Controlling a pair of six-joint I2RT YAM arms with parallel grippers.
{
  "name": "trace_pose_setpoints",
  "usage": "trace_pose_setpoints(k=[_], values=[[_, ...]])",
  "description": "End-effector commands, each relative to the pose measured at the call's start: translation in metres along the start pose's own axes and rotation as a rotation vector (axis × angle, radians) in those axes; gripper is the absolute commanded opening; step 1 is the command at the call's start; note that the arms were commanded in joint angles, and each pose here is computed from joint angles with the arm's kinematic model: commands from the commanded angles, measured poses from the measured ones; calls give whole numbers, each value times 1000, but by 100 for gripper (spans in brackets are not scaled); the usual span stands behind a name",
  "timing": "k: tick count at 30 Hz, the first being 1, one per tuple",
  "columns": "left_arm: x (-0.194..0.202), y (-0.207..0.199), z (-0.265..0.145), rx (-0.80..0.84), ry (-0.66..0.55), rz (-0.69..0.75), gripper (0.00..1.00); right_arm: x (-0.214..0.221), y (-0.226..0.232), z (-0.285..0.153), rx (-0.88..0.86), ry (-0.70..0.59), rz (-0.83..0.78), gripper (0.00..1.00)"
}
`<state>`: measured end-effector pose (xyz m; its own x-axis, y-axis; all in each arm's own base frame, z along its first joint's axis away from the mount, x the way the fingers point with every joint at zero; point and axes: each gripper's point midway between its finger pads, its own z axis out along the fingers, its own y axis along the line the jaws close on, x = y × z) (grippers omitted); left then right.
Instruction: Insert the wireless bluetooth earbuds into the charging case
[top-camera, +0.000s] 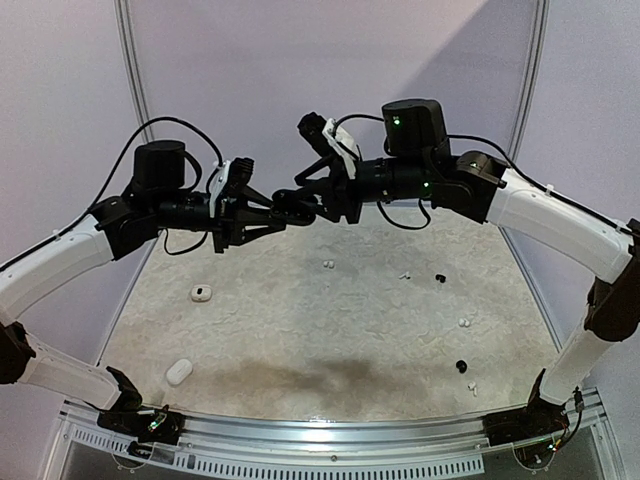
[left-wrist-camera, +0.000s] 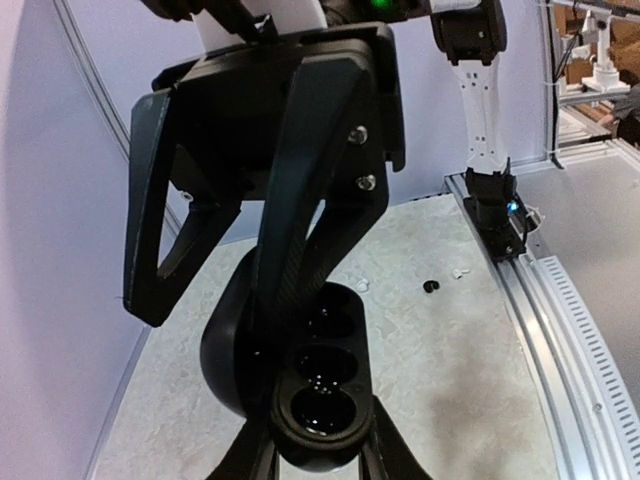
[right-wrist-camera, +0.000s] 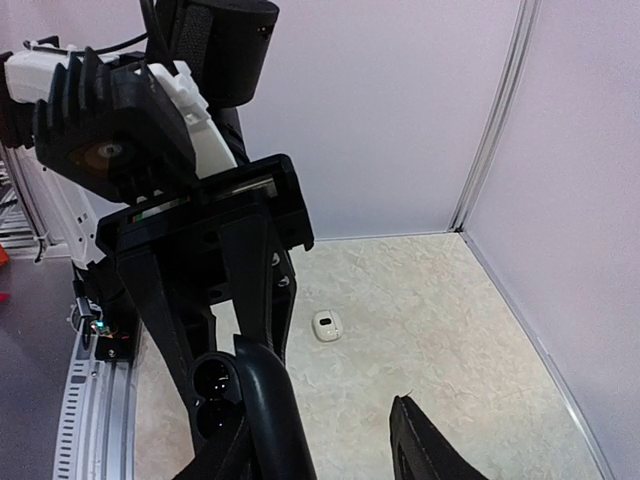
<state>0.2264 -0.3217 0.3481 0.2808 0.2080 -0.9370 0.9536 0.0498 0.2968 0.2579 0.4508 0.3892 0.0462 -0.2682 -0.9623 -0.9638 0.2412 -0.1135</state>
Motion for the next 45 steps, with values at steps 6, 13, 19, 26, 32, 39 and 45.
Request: trace_pose_setpoints(k=[6,13,19,26,32,39,45], values=[[15,-2,10,34,-29,-298,0,25,-17,2,-48,43,155,48],[38,11,17,-24,0,-368,0,3,-17,-3,-72,-9,146,65],[50,29,22,-63,-5,-410,0,-29,-54,-28,-59,-128,257,73],[65,41,30,-90,5,-419,0,26,-170,-90,331,-25,510,66],[71,47,38,-84,8,-409,0,191,-244,-159,715,409,786,52],[79,45,47,-30,3,-372,0,323,-262,-189,760,850,733,40],[80,34,53,78,-59,-246,0,371,-270,-195,709,936,742,37]])
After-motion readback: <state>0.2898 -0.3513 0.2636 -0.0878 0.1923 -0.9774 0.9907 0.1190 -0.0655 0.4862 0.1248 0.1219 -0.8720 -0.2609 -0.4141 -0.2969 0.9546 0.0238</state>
